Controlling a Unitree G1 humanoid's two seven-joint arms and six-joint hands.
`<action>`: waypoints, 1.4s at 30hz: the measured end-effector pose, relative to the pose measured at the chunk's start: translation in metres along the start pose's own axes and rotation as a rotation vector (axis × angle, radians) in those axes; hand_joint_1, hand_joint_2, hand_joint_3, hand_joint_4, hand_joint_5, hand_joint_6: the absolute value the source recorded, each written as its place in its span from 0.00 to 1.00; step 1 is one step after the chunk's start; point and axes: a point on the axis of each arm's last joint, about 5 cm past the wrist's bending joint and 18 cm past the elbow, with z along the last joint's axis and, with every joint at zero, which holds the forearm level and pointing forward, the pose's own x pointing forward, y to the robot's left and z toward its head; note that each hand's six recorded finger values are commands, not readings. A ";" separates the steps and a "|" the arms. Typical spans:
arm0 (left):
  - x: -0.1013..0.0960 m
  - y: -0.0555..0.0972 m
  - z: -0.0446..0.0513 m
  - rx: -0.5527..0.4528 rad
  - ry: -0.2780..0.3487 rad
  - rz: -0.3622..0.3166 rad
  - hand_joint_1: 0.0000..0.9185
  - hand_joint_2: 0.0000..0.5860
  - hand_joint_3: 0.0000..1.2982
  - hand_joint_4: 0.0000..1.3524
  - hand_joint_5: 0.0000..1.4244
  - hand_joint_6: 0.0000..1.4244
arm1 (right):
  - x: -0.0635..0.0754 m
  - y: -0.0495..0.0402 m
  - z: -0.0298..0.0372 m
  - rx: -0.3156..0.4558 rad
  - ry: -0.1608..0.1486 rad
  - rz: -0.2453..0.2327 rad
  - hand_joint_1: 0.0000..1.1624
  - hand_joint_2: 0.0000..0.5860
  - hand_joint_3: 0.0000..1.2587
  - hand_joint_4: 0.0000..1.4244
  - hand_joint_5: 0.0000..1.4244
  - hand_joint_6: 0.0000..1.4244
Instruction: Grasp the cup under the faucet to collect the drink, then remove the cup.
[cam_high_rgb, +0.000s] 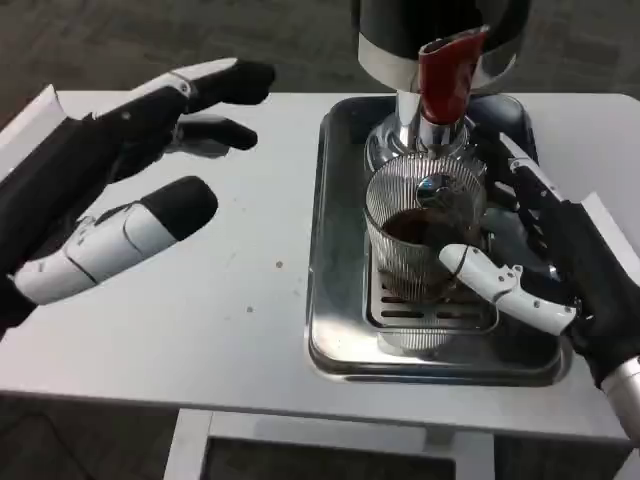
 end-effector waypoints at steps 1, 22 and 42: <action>-0.002 -0.001 -0.0011 -0.006 0.011 0.005 0.04 0.18 0.16 0.13 0.20 0.20 | 0.000 0.0000 -0.0001 0.001 0.001 0.000 0.46 0.42 0.02 0.05 0.13 0.20; -0.026 -0.018 -0.0120 -0.034 0.157 0.039 0.07 0.20 0.16 0.13 0.20 0.19 | -0.004 -0.0023 -0.0015 0.045 0.007 0.040 0.46 0.38 0.00 0.00 0.05 0.12; -0.037 -0.024 -0.0120 -0.041 0.211 0.043 0.09 0.23 0.17 0.14 0.21 0.19 | 0.001 0.0024 -0.0048 0.046 0.053 0.051 0.47 0.38 0.00 0.00 0.00 0.07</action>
